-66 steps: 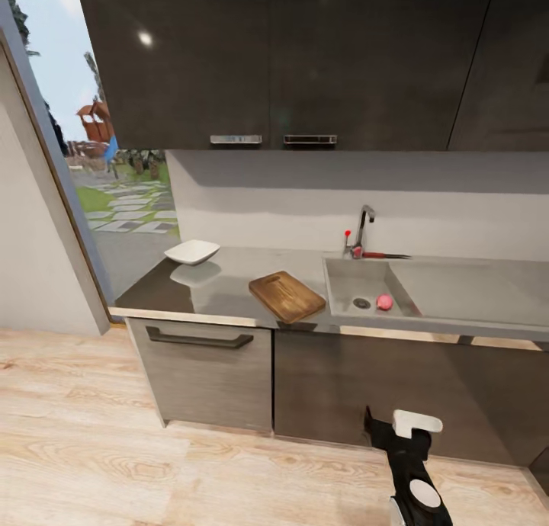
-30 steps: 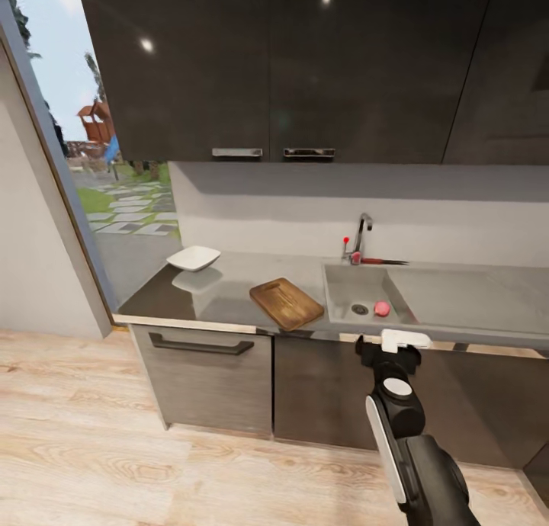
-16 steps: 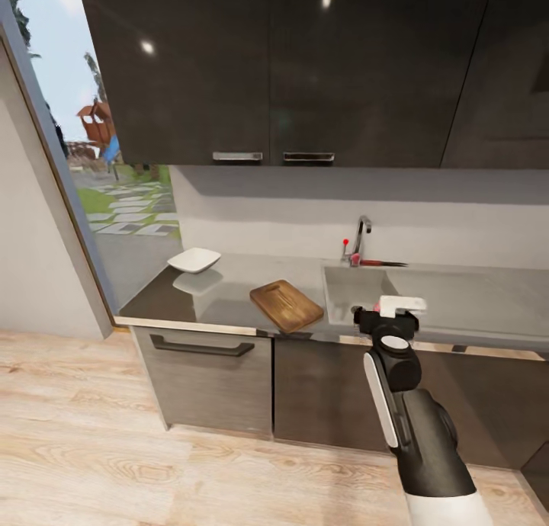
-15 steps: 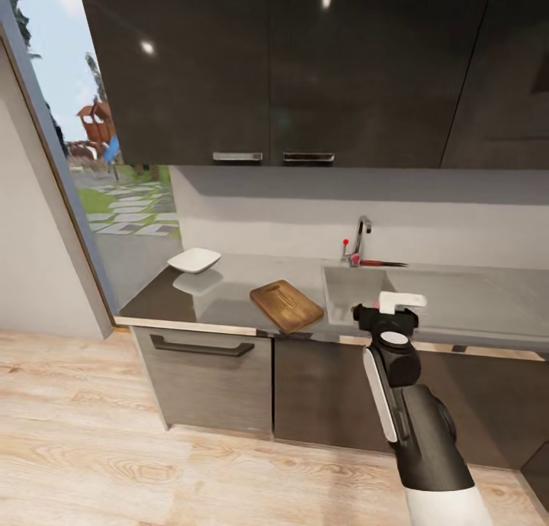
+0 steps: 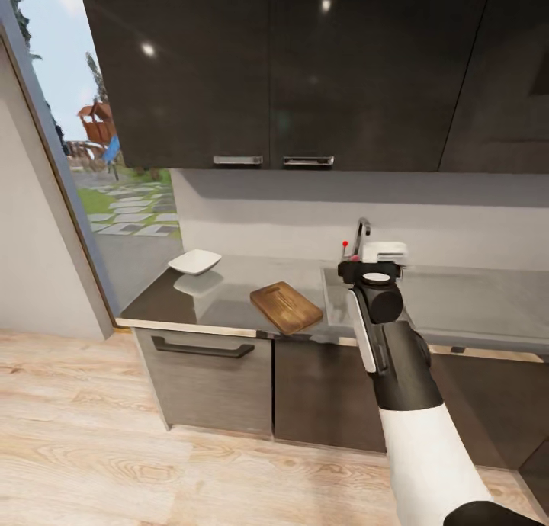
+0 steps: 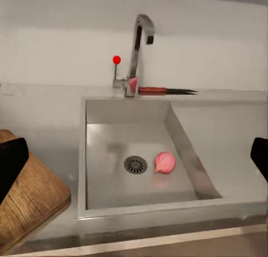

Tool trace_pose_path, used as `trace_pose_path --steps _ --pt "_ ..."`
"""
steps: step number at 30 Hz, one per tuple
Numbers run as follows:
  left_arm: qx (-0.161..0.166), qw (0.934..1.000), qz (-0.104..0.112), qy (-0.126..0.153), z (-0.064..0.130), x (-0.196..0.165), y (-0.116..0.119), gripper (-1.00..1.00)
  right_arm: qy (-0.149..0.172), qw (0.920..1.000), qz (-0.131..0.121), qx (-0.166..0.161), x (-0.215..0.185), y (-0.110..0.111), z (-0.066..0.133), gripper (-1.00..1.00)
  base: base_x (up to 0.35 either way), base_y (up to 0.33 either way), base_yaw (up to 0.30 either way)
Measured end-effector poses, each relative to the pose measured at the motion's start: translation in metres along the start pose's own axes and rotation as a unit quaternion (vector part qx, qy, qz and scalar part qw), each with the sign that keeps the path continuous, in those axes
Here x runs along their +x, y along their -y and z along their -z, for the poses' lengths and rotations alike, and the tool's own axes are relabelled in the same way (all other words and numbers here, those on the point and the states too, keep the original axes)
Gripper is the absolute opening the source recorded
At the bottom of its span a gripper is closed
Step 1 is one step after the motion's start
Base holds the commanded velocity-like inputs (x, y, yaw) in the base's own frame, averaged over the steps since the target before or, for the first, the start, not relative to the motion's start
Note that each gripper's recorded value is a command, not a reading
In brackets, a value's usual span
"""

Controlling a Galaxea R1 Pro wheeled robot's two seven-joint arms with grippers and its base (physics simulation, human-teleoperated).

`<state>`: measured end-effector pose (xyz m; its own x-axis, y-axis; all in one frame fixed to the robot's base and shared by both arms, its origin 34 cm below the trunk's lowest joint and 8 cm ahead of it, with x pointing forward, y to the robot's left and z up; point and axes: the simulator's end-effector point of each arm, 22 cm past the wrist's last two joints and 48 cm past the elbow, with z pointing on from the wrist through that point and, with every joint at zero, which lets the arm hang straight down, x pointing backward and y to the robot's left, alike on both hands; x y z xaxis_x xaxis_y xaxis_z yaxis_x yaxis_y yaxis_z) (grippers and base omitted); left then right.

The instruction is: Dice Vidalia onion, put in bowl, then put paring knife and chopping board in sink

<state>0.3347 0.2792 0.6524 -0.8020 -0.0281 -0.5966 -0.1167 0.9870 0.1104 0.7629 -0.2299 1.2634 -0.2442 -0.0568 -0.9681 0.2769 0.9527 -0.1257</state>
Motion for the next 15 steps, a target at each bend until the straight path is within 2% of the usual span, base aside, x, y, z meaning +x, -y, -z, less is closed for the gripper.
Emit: trace_pose_path --steps 5,9,15 --pt "0.0 1.0 0.0 0.0 0.004 -0.001 -0.001 1.0 -0.03 0.9987 0.04 -0.004 -0.02 -0.022 -0.036 1.0 0.0 0.0 0.0" --pt "0.0 1.0 0.0 0.0 0.008 -0.002 -0.001 1.0 -0.047 0.9971 0.059 -0.004 -0.022 -0.032 -0.054 1.0 0.0 0.0 0.0" --pt "0.0 1.0 0.0 0.0 0.013 -0.003 -0.002 1.0 -0.056 0.9957 0.074 -0.007 -0.024 -0.043 -0.075 1.0 0.0 0.0 0.0"
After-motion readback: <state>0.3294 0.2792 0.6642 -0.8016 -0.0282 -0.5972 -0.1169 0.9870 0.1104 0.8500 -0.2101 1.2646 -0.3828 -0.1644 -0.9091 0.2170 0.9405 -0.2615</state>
